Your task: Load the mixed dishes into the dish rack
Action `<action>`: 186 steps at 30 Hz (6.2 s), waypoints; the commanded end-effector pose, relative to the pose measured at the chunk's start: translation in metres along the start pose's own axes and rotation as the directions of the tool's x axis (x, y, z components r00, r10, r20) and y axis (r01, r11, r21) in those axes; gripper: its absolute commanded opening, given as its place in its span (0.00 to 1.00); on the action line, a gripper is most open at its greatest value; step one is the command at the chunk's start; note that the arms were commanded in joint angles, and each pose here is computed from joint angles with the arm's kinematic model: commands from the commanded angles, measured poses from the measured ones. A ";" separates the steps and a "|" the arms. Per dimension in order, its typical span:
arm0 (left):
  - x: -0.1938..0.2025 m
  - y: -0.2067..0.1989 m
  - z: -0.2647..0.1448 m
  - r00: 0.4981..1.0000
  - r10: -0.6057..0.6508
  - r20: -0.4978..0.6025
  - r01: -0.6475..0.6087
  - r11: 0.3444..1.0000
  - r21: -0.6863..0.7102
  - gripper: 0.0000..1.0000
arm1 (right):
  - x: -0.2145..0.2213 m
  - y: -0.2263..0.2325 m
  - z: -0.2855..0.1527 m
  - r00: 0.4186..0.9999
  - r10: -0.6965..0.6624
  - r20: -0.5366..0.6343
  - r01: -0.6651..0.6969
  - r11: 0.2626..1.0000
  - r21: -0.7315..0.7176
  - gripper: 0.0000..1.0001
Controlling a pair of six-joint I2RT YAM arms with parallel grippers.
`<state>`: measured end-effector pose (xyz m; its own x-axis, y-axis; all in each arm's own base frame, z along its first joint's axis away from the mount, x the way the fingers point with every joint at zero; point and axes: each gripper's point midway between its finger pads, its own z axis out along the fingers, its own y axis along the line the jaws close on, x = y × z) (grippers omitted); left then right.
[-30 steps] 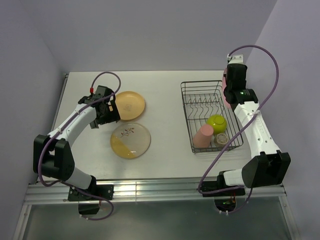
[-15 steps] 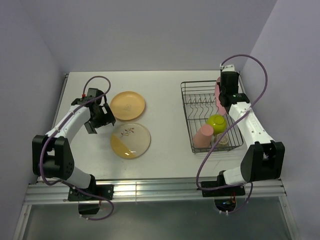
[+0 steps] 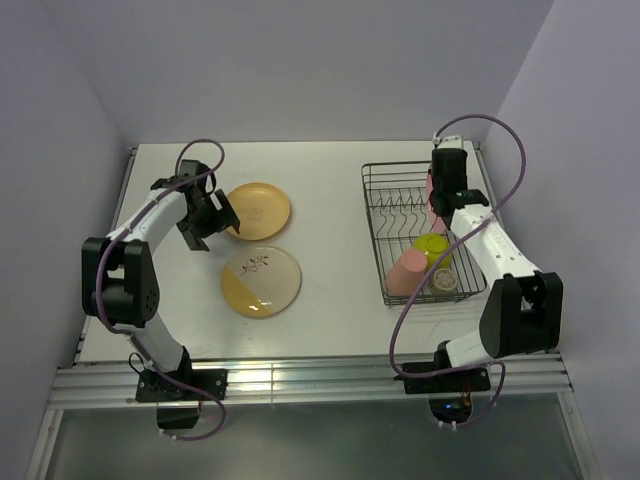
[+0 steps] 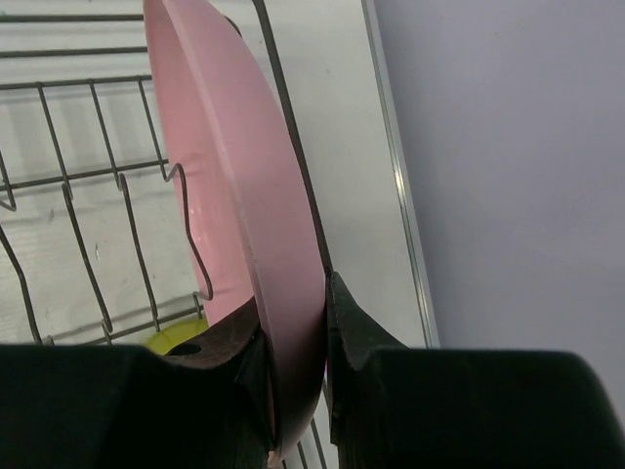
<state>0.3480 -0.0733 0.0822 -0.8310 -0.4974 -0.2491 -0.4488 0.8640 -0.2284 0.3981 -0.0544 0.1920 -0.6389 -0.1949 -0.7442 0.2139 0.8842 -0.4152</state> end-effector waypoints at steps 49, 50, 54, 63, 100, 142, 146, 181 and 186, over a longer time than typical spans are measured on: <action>-0.067 -0.029 0.078 0.999 -0.046 -0.027 0.046 0.999 -0.022 0.00 | -0.150 0.044 -0.179 0.938 0.341 0.057 -0.313 0.908 -0.280 0.99; -0.068 -0.032 0.074 0.999 -0.045 -0.023 0.045 0.999 -0.007 0.00 | -0.141 0.057 -0.173 0.951 0.310 -0.009 -0.300 0.910 -0.288 1.00; -0.081 -0.069 0.007 0.996 -0.044 0.071 0.029 0.978 0.209 0.00 | -0.162 0.111 -0.204 0.954 0.291 -0.072 -0.276 0.756 -0.594 1.00; -0.068 -0.087 -0.100 0.970 -0.016 0.241 -0.089 0.906 0.414 0.00 | -0.144 0.171 -0.204 0.968 0.168 -0.187 -0.252 0.619 -0.744 0.96; 0.004 -0.108 -0.150 0.960 0.116 0.256 -0.250 0.768 0.589 0.96 | -0.140 0.242 -0.195 0.965 0.161 -0.209 -0.264 0.571 -0.778 0.00; 0.014 0.042 -0.024 0.996 0.021 0.092 -0.012 0.995 -0.099 0.91 | -0.040 0.020 -0.081 0.997 -0.078 -0.029 0.080 0.992 0.098 0.00; 0.021 0.042 -0.022 0.997 0.014 0.080 -0.007 0.996 -0.084 0.91 | -0.031 0.032 -0.070 0.995 -0.085 -0.058 0.089 0.993 0.072 0.00; 0.071 0.059 -0.006 0.998 -0.013 -0.064 0.008 0.997 -0.076 0.89 | -0.021 0.040 -0.074 0.980 0.145 -0.133 -0.143 0.989 0.021 0.96; 0.085 0.061 -0.002 0.996 -0.003 -0.093 -0.002 0.999 -0.054 0.86 | -0.040 0.037 -0.097 0.978 0.190 -0.090 -0.195 0.980 -0.043 0.97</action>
<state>0.2460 -0.0555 0.0408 -0.8603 -0.4912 -0.1363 -0.4784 0.8704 -0.1165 0.3620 0.0203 0.2159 -0.7323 -0.0377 -0.6799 0.2679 0.9020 -0.3386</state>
